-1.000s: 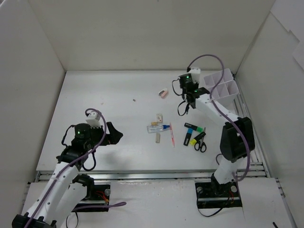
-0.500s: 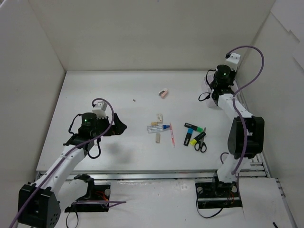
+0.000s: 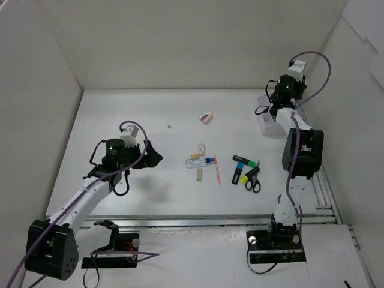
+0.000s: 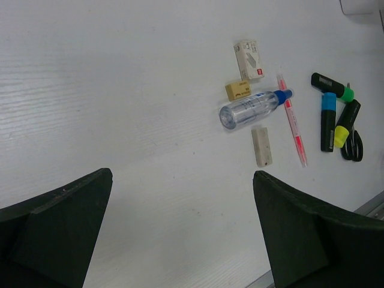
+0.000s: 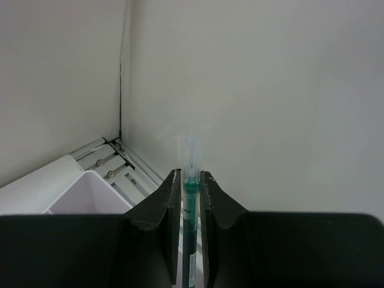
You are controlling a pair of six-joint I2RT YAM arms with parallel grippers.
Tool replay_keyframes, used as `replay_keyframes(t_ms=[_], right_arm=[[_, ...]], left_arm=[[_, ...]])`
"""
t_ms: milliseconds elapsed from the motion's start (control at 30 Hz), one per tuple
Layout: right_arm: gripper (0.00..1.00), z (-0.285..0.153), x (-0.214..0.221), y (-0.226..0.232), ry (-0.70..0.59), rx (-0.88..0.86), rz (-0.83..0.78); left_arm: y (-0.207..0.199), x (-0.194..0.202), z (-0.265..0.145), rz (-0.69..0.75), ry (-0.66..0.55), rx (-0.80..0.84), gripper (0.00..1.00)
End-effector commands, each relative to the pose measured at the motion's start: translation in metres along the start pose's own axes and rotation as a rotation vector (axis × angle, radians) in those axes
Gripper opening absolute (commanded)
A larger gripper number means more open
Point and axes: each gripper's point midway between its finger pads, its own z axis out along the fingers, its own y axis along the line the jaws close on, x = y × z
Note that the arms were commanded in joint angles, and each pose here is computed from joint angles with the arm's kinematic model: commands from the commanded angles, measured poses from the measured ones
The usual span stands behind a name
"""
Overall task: Sort the stationery into containers
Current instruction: Place the pen in the storage box.
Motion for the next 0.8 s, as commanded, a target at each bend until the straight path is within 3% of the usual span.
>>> replay_keyframes(t_ms=[0, 233, 333, 500, 733, 767], right_arm=[[0.00, 0.010, -0.057, -0.020, -0.138, 0.073, 0.114], [0.01, 0.006, -0.032, -0.020, -0.108, 0.106, 0.079], [0.07, 0.000, -0.027, -0.025, -0.099, 0.107, 0.083], [0.40, -0.008, -0.025, -0.031, -0.092, 0.112, 0.087], [0.58, -0.054, -0.079, -0.038, -0.166, 0.044, 0.162], [0.69, -0.061, -0.076, -0.040, -0.159, 0.036, 0.145]], left_arm=[[-0.026, -0.045, -0.007, 0.076, -0.146, 0.082, 0.99], [-0.022, -0.043, -0.007, 0.071, -0.145, 0.067, 0.99], [-0.023, -0.043, -0.008, 0.071, -0.146, 0.065, 1.00], [-0.025, -0.042, -0.014, 0.073, -0.151, 0.068, 0.99], [-0.026, -0.040, -0.027, 0.072, -0.177, 0.066, 0.99], [-0.028, -0.040, -0.029, 0.072, -0.179, 0.070, 1.00]])
